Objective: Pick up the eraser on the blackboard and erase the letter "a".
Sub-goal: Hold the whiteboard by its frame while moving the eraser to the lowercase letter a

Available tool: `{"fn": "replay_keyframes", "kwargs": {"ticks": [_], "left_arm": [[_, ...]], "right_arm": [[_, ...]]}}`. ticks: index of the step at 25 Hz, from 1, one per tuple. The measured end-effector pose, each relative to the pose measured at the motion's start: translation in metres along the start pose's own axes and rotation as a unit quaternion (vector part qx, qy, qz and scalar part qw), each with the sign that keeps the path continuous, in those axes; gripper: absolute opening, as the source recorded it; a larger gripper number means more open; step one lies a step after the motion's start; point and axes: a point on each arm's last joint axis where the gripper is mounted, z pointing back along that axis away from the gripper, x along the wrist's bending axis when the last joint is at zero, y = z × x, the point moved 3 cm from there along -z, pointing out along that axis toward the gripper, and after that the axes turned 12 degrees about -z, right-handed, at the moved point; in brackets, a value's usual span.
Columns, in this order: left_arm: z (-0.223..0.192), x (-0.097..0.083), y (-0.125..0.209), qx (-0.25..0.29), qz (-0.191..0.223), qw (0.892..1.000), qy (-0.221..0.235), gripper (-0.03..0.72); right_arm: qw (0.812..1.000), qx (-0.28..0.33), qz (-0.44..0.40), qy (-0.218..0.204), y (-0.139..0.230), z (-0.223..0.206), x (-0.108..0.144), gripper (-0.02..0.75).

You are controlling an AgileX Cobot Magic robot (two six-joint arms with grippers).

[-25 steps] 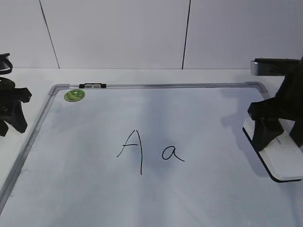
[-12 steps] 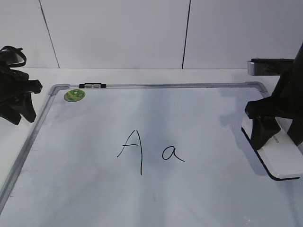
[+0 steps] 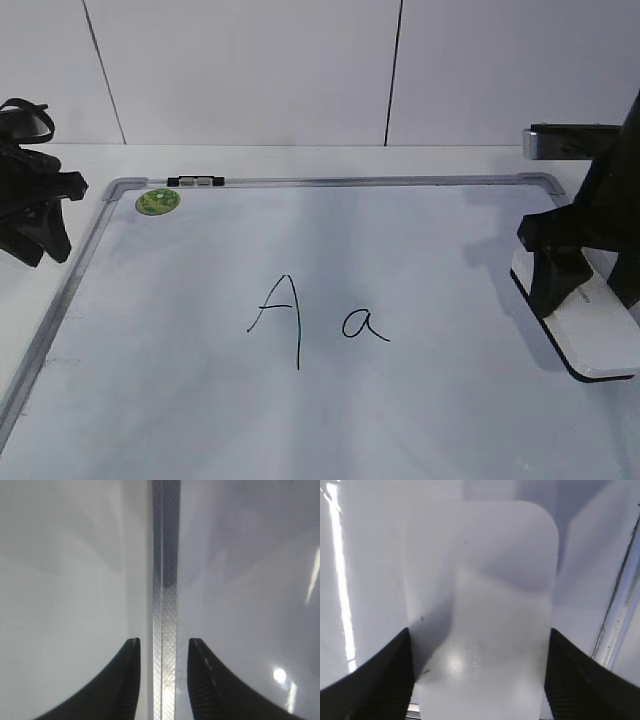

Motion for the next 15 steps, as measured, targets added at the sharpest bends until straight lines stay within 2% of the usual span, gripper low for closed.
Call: {"fn": "replay_keyframes", "kwargs": {"ticks": [15], "left_arm": [[-0.024,0.002,0.013,0.037,0.012,0.999,0.008,0.238]], "right_arm": [[1.000,0.001,-0.003,-0.004,0.000,0.000,0.001,0.538]]}}
